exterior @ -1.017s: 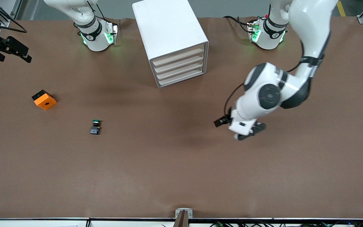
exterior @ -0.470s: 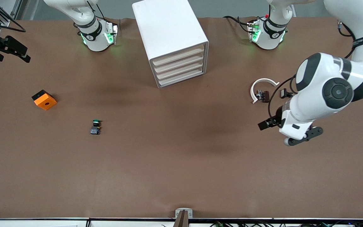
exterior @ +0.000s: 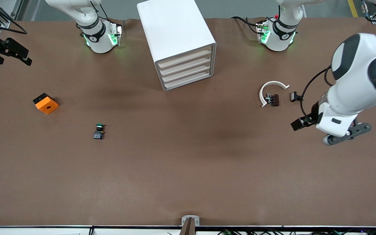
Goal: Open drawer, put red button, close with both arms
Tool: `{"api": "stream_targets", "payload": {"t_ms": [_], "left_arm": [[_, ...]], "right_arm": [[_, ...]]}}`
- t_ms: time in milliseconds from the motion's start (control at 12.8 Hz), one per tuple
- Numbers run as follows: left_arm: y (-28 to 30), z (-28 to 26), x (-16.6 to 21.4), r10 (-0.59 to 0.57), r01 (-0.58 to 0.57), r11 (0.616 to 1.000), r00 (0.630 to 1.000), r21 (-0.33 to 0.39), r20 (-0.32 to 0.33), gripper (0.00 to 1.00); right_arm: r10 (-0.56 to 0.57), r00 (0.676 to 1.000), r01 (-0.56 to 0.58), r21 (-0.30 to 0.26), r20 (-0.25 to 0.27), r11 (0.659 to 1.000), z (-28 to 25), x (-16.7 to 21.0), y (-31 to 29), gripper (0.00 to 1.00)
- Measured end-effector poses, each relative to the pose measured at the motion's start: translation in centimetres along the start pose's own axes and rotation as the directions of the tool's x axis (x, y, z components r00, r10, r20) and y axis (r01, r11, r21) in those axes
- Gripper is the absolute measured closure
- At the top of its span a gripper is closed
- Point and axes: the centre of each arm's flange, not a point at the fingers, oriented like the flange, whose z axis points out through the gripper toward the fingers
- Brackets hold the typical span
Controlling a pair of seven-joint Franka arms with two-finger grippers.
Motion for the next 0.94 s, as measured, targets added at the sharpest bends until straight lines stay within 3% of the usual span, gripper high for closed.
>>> {"api": "stream_targets", "payload": {"t_ms": [548, 939], "left_arm": [[-6.1, -5.0, -1.0, 0.132, -0.132, 0.99, 0.991, 0.039, 0.003, 0.0], [-9.7, -6.4, -0.8, 0.155, -0.155, 0.988, 0.988, -0.019, 0.025, 0.0]], "right_arm": [[-0.004, 1.0, 0.004, -0.001, -0.001, 1.0, 0.1, 0.2, -0.2, 0.0], [-0.004, 1.0, 0.004, -0.001, -0.005, 1.0, -0.1, 0.2, -0.2, 0.0]]}}
